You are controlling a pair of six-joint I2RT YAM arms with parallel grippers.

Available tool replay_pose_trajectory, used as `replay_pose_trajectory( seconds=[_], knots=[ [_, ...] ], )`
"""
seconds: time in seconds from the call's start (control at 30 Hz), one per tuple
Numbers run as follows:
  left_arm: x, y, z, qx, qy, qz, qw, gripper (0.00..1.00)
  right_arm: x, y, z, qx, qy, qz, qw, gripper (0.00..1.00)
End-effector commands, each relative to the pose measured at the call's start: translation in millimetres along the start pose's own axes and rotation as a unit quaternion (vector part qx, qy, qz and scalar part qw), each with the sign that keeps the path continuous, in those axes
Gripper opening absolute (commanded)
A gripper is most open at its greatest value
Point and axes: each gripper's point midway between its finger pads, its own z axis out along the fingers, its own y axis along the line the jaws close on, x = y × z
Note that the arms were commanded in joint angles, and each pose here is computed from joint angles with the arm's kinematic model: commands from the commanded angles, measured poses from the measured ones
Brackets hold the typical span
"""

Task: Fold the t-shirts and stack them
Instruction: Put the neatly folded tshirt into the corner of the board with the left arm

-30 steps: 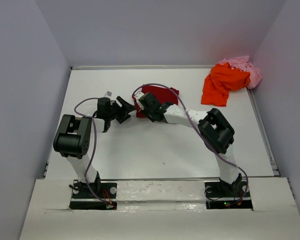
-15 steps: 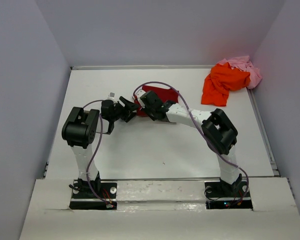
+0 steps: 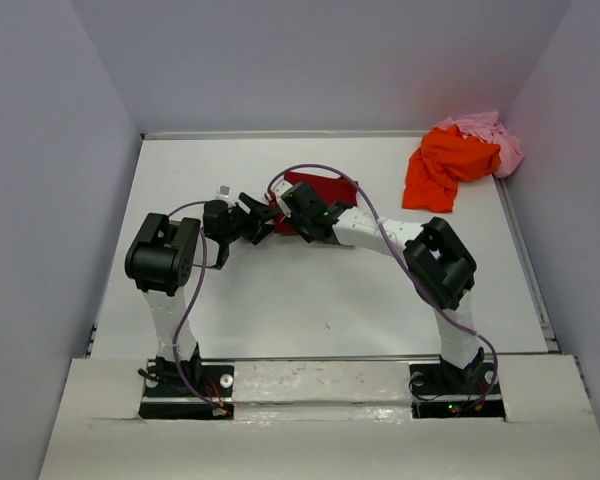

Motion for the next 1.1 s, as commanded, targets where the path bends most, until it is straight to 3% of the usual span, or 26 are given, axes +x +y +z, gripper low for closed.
replay_pose_trajectory(
  seconds=[0.0, 0.47, 1.07],
  knots=[
    [-6, -23, -5, 0.024, -0.012, 0.013, 1.000, 0.80, -16, -8, -14, 0.005, -0.024, 0.017, 1.000, 0.00],
    [-21, -50, -18, 0.030, -0.033, 0.030, 0.999, 0.79, -16, -5, -12, -0.003, -0.022, 0.021, 1.000, 0.00],
    [-7, -12, -6, -0.015, 0.003, 0.033, 0.999, 0.79, -24, -8, -17, 0.001, -0.028, 0.026, 0.999, 0.00]
  ],
)
